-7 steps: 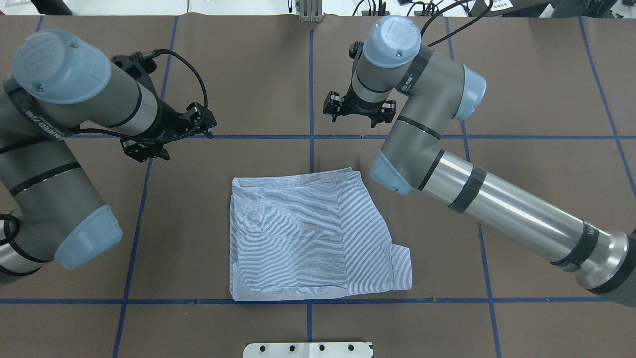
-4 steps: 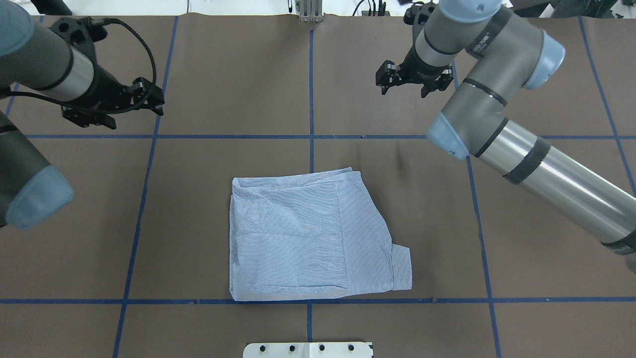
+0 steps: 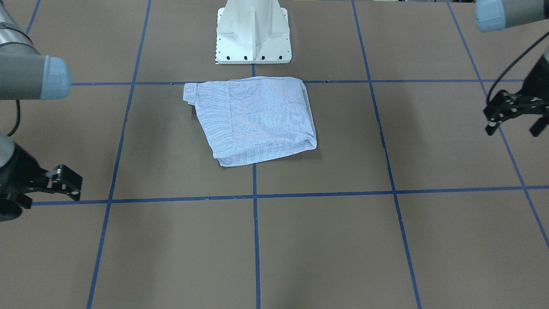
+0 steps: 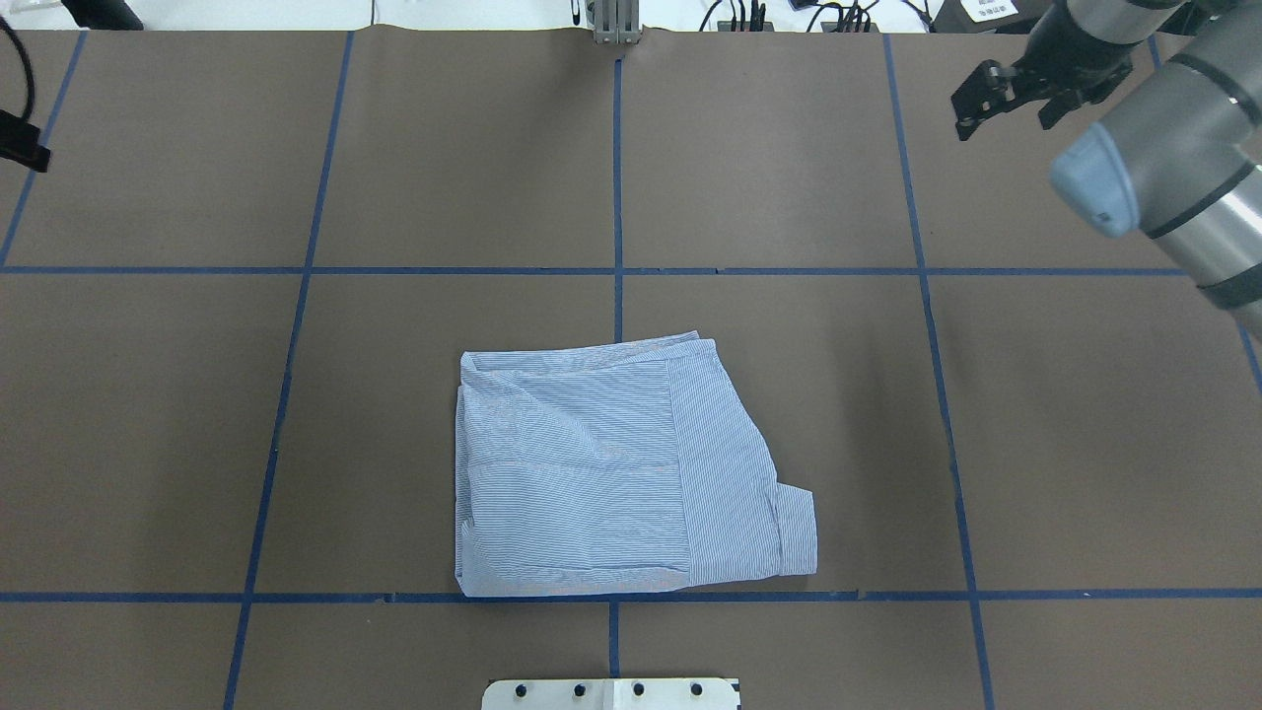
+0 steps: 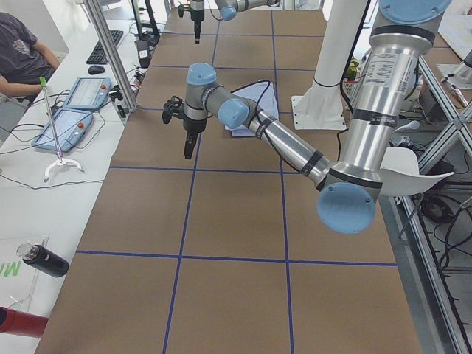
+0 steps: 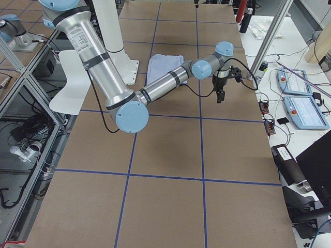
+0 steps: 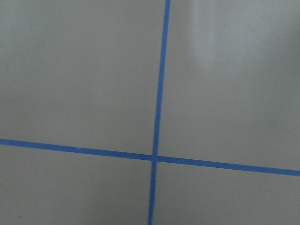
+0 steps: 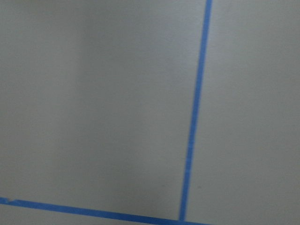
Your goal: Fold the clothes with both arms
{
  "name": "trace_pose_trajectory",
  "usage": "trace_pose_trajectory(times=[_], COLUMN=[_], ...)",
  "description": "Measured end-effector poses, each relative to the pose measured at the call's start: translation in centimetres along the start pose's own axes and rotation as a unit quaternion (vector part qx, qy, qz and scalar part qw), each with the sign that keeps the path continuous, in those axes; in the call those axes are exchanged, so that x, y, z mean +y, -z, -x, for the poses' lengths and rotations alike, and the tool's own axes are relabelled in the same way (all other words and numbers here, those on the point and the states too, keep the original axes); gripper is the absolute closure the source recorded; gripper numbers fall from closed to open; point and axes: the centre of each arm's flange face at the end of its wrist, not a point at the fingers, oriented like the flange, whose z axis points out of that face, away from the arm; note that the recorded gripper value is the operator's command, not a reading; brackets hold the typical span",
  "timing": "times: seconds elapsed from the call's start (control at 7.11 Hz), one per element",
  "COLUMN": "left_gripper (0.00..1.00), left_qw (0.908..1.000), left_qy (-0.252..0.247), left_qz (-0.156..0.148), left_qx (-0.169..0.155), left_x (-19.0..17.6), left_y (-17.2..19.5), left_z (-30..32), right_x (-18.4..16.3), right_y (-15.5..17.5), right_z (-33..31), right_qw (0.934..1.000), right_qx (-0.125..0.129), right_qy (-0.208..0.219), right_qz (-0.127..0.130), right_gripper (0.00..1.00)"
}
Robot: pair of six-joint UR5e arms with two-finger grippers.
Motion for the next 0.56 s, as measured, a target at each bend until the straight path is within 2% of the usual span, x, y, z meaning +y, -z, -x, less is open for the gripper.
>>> trace_pose_trajectory(times=[0.28, 0.56], left_gripper=[0.0, 0.01], left_qw=[0.9977, 0.9958], left_qy=[-0.066, -0.086], left_qz=[0.007, 0.021], left_qx=[-0.015, -0.023], left_x=[0.7, 2.7], left_y=[1.2, 1.1], left_z=[10.3, 17.6], right_x=[3.5, 8.7], right_y=[1.3, 1.5], right_z=[-11.8, -21.5], right_qw=[0.999, 0.9983], right_qx=[-0.006, 0.0], right_qy=[0.04, 0.05], right_qz=[0.017, 0.029], right_gripper=[0.0, 0.0])
